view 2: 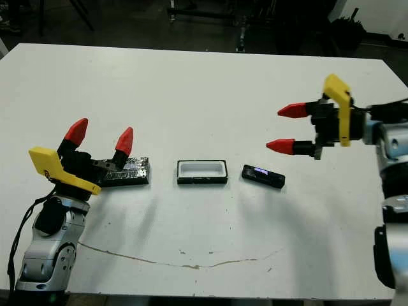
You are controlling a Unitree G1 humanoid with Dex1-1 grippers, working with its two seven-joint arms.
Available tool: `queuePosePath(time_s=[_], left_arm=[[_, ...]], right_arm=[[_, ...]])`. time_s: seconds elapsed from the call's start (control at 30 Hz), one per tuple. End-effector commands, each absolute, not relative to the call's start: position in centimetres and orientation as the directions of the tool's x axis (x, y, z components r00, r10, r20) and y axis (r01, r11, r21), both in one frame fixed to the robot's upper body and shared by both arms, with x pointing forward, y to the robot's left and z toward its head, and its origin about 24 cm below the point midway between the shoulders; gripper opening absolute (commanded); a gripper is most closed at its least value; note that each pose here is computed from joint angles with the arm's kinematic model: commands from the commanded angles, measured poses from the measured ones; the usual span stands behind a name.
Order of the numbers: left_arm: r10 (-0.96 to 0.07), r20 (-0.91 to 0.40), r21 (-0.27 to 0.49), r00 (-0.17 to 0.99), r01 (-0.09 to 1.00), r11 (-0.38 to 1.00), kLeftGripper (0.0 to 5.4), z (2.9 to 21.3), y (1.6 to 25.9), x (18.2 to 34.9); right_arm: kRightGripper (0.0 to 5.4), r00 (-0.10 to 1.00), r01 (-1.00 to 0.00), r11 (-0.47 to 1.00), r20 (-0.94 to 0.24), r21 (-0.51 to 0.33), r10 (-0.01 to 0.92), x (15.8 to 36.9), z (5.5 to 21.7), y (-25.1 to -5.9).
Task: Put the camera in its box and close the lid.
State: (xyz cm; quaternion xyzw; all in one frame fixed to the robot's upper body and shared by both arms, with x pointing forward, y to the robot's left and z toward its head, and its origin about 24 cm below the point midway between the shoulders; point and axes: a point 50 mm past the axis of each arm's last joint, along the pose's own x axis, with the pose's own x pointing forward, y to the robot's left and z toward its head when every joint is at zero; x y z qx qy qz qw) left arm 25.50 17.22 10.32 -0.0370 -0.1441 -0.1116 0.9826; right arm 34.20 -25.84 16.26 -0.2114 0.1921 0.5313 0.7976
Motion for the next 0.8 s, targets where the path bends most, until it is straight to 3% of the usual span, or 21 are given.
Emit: queuePosePath(time_s=[0.03, 0.33, 0.8], left_arm=[[-0.210, 0.266, -0.048, 0.941, 0.231, 0.972, 5.40, 9.9, 17.2, 25.4], [-0.207, 0.266, -0.044, 0.942, 0.226, 0.973, 5.40, 10.0, 17.1, 25.5], [-0.209, 0.263, -0.049, 0.942, 0.229, 0.972, 5.40, 10.1, 17.1, 25.5]], right_arm=[[5.39, 0.334, -0.939, 0.315, -0.569, -0.135, 0.752, 34.4, 15.7, -25.4], [5.39, 0.283, -0.956, 0.259, -0.653, -0.136, 0.702, 34.7, 14.3, -24.2], [5.39, 0.232, -0.973, 0.157, -0.678, -0.172, 0.698, 34.2, 13.3, -23.4]])
